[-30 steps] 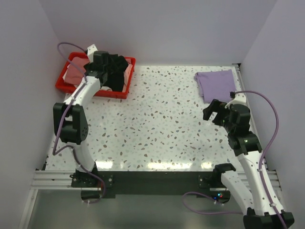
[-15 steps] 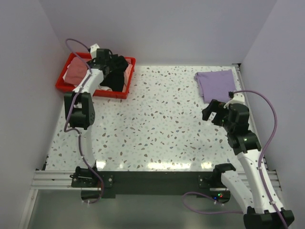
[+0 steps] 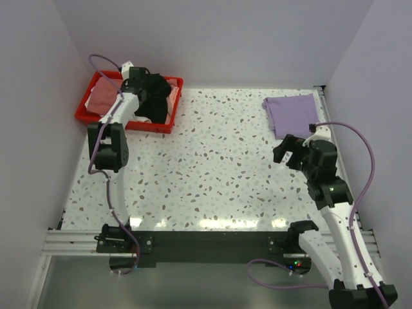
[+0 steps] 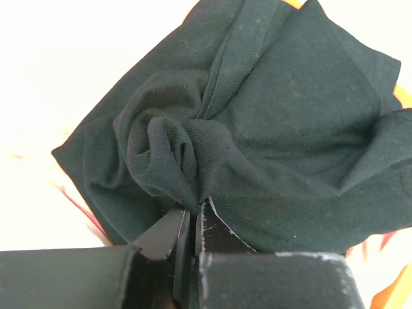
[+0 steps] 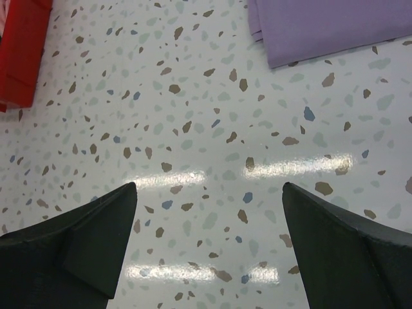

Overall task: Fold and stack the t-shirts
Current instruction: Grab the tshirt from the pile

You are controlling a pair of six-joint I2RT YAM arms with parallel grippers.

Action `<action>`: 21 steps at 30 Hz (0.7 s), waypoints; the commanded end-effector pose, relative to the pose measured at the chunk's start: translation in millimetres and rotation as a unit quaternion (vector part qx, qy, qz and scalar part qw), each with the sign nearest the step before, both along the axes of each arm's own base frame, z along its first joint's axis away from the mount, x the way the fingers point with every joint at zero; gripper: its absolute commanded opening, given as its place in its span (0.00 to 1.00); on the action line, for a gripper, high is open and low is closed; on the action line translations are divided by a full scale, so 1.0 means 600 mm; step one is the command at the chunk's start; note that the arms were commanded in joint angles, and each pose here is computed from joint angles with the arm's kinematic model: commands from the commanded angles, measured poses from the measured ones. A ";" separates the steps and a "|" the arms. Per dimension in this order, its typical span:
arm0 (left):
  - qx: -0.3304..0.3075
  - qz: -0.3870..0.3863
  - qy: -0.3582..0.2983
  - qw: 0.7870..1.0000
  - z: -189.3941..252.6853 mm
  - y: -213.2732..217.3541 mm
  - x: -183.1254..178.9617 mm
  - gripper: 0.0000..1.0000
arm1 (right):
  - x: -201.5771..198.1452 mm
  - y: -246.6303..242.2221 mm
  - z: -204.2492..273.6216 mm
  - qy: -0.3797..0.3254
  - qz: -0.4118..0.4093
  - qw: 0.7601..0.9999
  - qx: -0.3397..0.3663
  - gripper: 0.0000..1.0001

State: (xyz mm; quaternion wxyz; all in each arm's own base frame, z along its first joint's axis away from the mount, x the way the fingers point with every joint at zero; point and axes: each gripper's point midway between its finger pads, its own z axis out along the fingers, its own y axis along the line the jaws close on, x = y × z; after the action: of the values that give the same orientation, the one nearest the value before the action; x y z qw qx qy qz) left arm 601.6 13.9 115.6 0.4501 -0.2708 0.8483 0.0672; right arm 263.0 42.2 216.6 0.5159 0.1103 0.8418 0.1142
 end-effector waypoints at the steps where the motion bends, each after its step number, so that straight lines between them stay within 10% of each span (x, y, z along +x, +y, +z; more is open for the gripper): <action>1: -0.001 -0.004 -0.067 0.998 0.104 0.012 0.018 0.00 | -0.001 0.001 0.012 -0.014 0.007 1.000 -0.004 0.99; 21: -0.065 -0.174 -0.291 0.938 0.446 -0.120 -0.086 0.00 | -0.004 0.005 0.018 -0.031 0.009 0.999 0.005 0.99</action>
State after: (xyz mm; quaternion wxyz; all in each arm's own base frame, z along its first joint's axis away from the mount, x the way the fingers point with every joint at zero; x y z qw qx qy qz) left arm 565.8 -29.5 285.1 0.5688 -0.2136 0.7890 -0.0905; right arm 259.0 42.3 222.0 0.5272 0.1089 0.8343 0.1188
